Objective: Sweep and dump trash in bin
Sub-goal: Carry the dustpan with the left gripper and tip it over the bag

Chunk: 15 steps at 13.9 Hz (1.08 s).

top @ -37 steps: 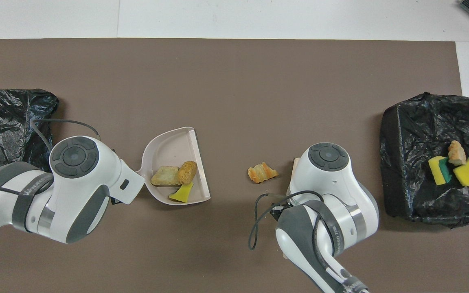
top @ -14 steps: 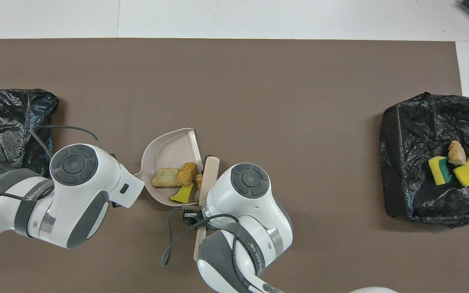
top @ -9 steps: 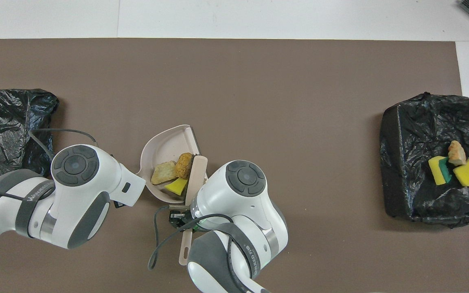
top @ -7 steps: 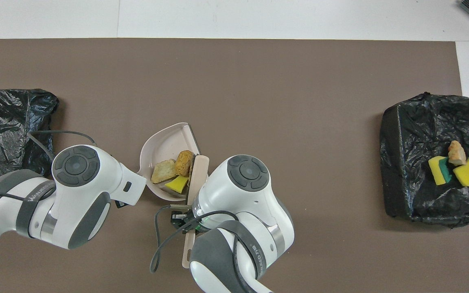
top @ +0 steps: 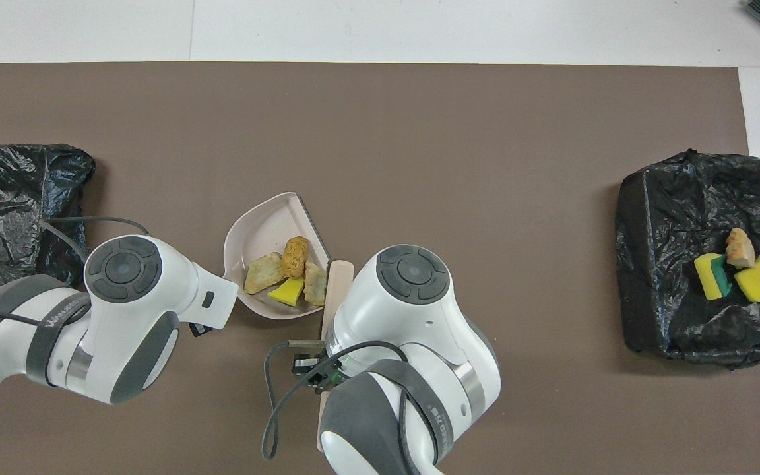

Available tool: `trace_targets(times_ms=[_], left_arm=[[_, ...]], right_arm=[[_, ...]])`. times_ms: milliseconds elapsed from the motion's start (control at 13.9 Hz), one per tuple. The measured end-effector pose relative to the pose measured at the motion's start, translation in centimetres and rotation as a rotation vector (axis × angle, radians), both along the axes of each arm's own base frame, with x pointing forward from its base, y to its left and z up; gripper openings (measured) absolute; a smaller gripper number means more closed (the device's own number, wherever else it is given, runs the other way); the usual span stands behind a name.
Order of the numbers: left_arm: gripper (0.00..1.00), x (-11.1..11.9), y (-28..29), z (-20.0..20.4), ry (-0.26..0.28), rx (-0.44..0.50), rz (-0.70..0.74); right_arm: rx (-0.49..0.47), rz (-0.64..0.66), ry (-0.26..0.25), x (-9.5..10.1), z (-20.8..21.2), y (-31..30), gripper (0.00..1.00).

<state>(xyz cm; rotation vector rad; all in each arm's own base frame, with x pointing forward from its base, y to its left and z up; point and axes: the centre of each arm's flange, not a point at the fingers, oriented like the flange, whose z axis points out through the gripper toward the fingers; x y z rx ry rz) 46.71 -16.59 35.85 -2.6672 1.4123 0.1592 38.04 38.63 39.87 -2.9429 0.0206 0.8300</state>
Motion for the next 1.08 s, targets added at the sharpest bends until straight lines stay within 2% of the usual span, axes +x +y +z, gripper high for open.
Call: trace_targets(times_ms=[216, 431, 575, 935, 1078], left_arm=[[0.31, 0.5, -0.6, 1.9, -0.007, 0.013, 0.083], [0.31, 2.2, 1.1, 7.0, -0.056, 0.002, 0.157], [0.31, 3.2, 4.0, 9.6, -0.079, -0.003, 0.221], [0.31, 4.9, 11.8, 14.8, -0.061, 0.005, 0.398], [0.31, 5.4, 15.2, 16.7, -0.081, 0.001, 0.466]], right_arm=[[-0.098, 0.051, 0.014, -3.7, -1.1, -1.5, 0.26], [-0.118, 0.074, -0.023, -6.8, -3.0, -0.4, 0.26], [-0.108, 0.073, -0.054, -7.8, -4.9, -0.1, 0.26], [-0.118, 0.088, -0.079, -8.9, -8.3, -0.3, 0.26], [-0.148, 0.130, -0.100, -8.6, -7.9, -0.4, 0.45]])
